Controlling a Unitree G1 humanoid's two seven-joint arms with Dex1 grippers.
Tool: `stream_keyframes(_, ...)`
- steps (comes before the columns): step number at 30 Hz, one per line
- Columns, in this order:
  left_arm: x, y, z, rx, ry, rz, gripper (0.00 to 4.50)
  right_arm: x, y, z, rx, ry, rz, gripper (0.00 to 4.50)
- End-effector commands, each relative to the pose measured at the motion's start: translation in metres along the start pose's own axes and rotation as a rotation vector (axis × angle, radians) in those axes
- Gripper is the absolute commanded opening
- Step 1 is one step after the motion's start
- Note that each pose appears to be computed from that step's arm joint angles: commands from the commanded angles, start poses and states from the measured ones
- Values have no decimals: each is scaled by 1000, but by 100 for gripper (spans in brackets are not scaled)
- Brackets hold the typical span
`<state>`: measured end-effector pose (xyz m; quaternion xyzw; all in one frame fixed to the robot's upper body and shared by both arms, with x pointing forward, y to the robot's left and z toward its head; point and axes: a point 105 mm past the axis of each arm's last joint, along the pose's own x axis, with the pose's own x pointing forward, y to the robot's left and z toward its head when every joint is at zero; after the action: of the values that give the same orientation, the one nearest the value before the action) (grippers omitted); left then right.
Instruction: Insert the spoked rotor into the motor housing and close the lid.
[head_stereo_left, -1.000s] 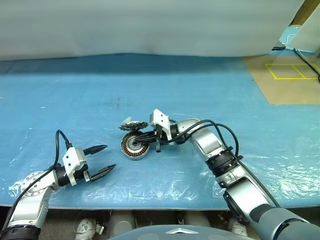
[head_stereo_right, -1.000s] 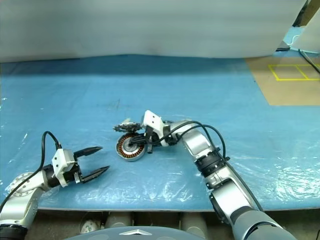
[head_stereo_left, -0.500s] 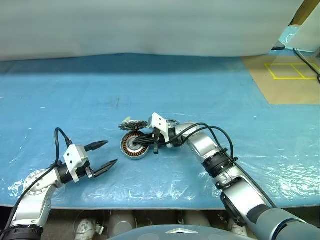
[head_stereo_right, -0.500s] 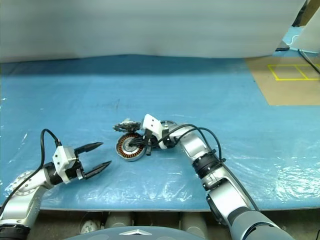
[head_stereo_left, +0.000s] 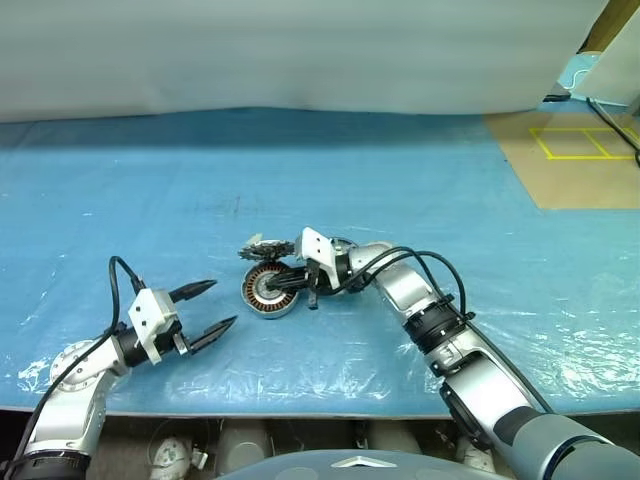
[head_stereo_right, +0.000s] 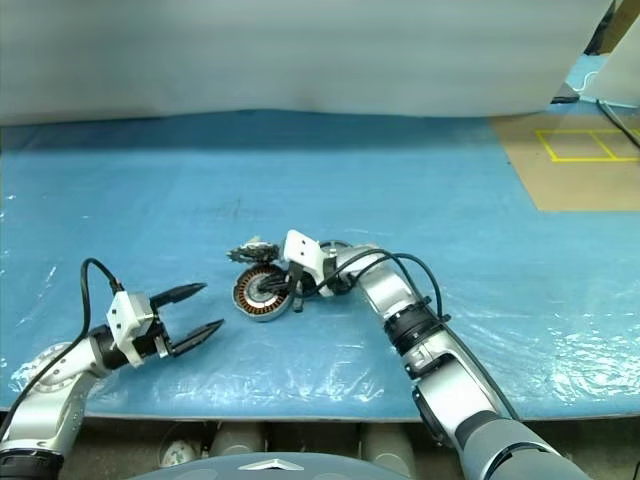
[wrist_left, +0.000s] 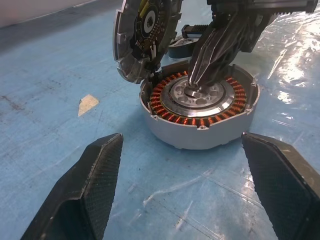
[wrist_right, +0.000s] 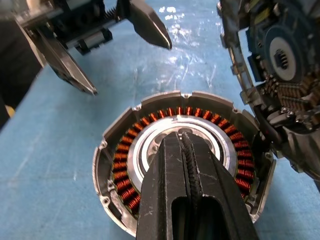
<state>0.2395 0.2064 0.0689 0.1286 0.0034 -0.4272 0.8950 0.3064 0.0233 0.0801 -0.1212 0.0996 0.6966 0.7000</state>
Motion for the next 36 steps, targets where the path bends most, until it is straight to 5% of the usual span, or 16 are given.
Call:
stream_keyframes(1, -2, 1, 4, 26, -7, -4, 398, 1, 3, 26, -45, -66, 30, 2)
stream_keyframes(9, -2, 0, 1, 24, -1, -12, 398, 16, 6, 15, -53, -19, 22, 2)
stream_keyframes(16, -1, -2, -2, 24, 5, -22, 398, 23, -1, -26, -76, 111, -54, 2)
stream_keyframes(31, 0, 5, -8, 32, 9, -40, 398, 16, -9, -31, -94, 114, -133, 2)
stream_keyframes(36, 0, 7, -9, 37, 7, -44, 398, 12, -12, -64, -128, 276, -159, 2)
